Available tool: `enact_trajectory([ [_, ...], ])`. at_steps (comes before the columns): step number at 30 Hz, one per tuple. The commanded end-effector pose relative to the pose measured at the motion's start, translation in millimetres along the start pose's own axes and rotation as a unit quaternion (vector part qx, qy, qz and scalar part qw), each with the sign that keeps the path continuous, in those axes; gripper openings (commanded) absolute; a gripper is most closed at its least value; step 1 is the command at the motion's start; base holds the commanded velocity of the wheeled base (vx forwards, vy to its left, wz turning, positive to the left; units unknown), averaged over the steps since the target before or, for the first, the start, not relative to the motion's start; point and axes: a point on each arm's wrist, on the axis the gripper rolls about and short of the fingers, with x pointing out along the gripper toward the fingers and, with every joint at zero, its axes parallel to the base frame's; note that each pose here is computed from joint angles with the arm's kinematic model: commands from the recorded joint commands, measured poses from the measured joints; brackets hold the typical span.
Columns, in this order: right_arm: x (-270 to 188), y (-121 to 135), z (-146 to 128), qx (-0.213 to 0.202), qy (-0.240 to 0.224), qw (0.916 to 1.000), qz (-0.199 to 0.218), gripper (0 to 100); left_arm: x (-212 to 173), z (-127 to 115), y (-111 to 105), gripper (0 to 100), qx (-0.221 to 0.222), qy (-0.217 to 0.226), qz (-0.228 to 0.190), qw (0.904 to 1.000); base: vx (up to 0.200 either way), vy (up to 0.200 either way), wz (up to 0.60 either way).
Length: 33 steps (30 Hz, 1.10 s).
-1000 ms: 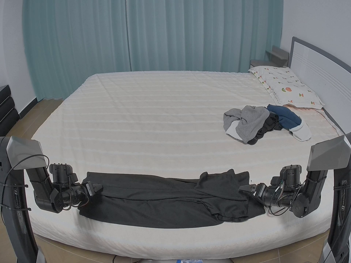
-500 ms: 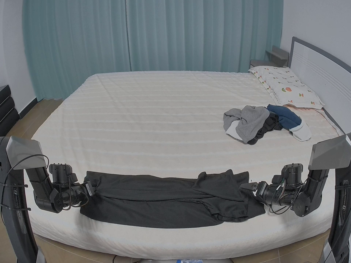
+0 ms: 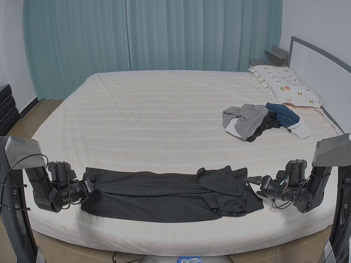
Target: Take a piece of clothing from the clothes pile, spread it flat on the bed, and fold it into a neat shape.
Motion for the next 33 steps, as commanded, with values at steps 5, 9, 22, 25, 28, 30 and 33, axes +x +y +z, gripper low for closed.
enact_trajectory([
  [5, 2.8, -0.4, 2.9, 0.003, -0.005, 1.0000, 0.003, 100, 2.9, 2.0, -0.2, 0, -0.001, -0.011, 0.012, 0.9999, 0.000, 0.000, 0.00],
  [9, 3.6, -0.2, 3.6, 0.003, -0.006, 1.0000, 0.004, 100, 2.0, 6.3, -2.6, 0, -0.018, -0.019, 0.008, 0.9996, 0.000, 0.000, 0.00],
  [22, 1.3, -1.0, 11.6, 0.007, -0.020, 0.9998, 0.007, 100, -10.6, 19.1, -18.3, 0, -0.049, -0.043, -0.013, 0.9978, 0.000, -0.046, 0.00],
  [25, 0.7, -3.3, 14.4, 0.010, -0.024, 0.9996, 0.005, 100, -18.7, 27.3, -25.1, 0, -0.059, -0.055, -0.022, 0.9965, 0.000, -0.200, 0.00],
  [28, 2.4, -5.6, 14.7, 0.012, -0.024, 0.9996, 0.003, 100, -23.5, 32.3, -29.2, 0, -0.056, -0.065, -0.028, 0.9959, 0.000, -0.200, 0.00],
  [30, 3.7, -5.5, 14.8, 0.015, -0.024, 0.9996, 0.003, 100, -26.2, 34.4, -30.7, 0, -0.055, -0.069, -0.030, 0.9956, 0.000, -0.200, 0.00],
  [33, 4.3, -5.3, 13.8, 0.017, -0.022, 0.9996, 0.003, 100, -26.7, 33.8, -33.7, 0, -0.053, -0.069, -0.031, 0.9957, 0.000, -0.200, 0.00],
])
